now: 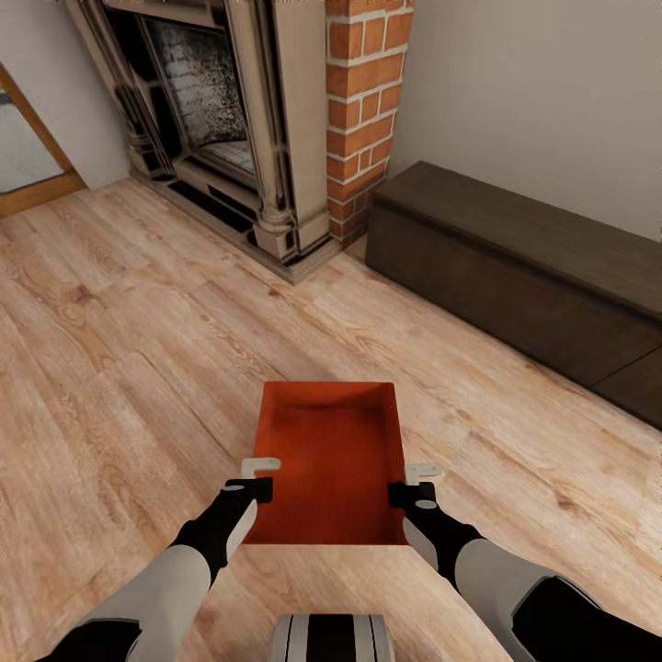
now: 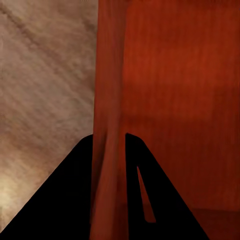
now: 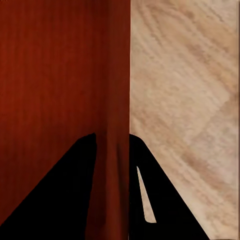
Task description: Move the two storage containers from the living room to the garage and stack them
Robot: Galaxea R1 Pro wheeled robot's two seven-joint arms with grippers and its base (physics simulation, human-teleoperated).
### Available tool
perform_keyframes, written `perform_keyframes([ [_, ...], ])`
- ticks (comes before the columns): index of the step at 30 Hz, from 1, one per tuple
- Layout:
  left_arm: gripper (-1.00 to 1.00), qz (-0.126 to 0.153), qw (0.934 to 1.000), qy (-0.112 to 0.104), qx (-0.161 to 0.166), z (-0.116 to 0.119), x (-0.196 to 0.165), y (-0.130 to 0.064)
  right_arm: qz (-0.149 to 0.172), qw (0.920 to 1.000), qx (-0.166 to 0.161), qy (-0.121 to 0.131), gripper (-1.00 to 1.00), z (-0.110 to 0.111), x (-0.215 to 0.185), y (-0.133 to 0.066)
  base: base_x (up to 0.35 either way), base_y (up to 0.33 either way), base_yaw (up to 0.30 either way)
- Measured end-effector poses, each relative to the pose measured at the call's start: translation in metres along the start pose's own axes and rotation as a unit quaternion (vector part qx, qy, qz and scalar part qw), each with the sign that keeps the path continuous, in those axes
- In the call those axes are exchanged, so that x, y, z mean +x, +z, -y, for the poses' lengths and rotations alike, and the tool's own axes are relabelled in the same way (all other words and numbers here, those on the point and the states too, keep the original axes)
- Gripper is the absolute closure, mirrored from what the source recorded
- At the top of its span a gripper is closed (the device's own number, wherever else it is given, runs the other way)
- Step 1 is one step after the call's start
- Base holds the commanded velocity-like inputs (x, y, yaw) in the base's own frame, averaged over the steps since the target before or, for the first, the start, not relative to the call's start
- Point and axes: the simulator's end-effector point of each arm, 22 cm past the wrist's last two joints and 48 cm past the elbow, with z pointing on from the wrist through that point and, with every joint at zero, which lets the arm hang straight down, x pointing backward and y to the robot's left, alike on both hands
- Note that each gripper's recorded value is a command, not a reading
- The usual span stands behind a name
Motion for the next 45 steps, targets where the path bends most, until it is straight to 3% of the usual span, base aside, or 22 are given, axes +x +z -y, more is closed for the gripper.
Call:
perform_keyframes([
  [45,1.00,-0.001,1.0000,0.001,0.000,-0.005,-0.051,-0.084,-0.001,1.0000,-0.001,0.002,1.00,0.008,-0.059,-0.078,0.000,0.000,0.000],
])
